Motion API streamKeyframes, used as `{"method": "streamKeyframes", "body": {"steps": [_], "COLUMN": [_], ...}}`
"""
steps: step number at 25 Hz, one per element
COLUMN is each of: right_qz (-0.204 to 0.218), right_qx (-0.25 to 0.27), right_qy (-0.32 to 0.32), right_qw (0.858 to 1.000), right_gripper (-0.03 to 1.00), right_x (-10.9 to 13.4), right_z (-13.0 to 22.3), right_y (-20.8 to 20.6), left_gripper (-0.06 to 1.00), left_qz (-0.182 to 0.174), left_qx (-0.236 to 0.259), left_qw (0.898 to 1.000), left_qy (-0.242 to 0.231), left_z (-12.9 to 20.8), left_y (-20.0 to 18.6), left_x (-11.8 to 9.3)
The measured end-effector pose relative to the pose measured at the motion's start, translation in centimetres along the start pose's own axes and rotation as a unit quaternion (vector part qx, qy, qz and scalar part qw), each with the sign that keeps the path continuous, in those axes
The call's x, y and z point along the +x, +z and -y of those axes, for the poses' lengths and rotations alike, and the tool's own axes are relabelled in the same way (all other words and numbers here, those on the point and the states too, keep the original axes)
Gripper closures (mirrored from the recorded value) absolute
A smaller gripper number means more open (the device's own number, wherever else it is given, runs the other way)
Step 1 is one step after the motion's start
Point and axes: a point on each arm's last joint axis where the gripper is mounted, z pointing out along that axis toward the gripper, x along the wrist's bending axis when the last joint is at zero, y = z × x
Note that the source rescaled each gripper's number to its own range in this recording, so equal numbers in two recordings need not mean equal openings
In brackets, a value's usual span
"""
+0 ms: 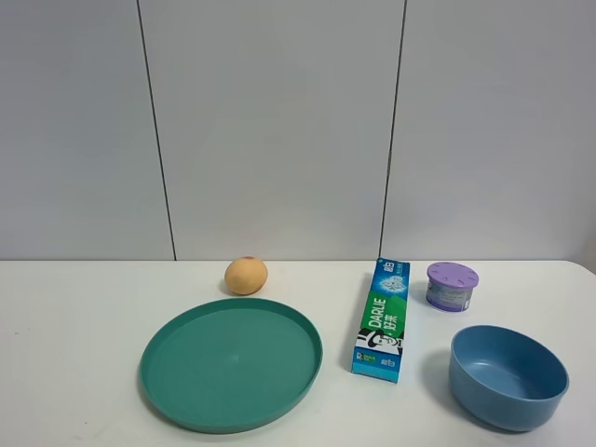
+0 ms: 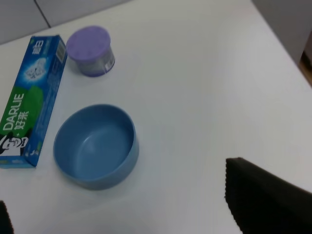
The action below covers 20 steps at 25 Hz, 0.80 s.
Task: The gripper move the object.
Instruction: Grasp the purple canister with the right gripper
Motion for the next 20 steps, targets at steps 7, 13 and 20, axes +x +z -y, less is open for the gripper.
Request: {"method": "streamKeyframes", "body": {"steps": [7,13,20], "right_qz": [-0.003,0.013,0.072], "right_qx": [0.048,0.125,0.225], "right_qy": [-0.026,-0.074,-0.013], "right_qw": [0.999,0.989,0.972], "right_gripper": [0.37,0.0,-0.03], "right_x": [0.3,0.8,1.8], "right_z": [-9.3,-13.5,-16.0], "right_y": [6.1,13.9,23.5], "left_gripper": [-0.06,-0.06,-0.06], "left_qz": [0.0,0.0,0.0], "left_qx": [0.0,0.0,0.0], "left_qw": [1.0,1.0,1.0], "left_qy": [0.0,0.0,0.0], "left_z": [0.0,0.0,0.0], "left_y": [0.0,0.0,0.0], "left_x": [0.0,0.0,0.0]}}
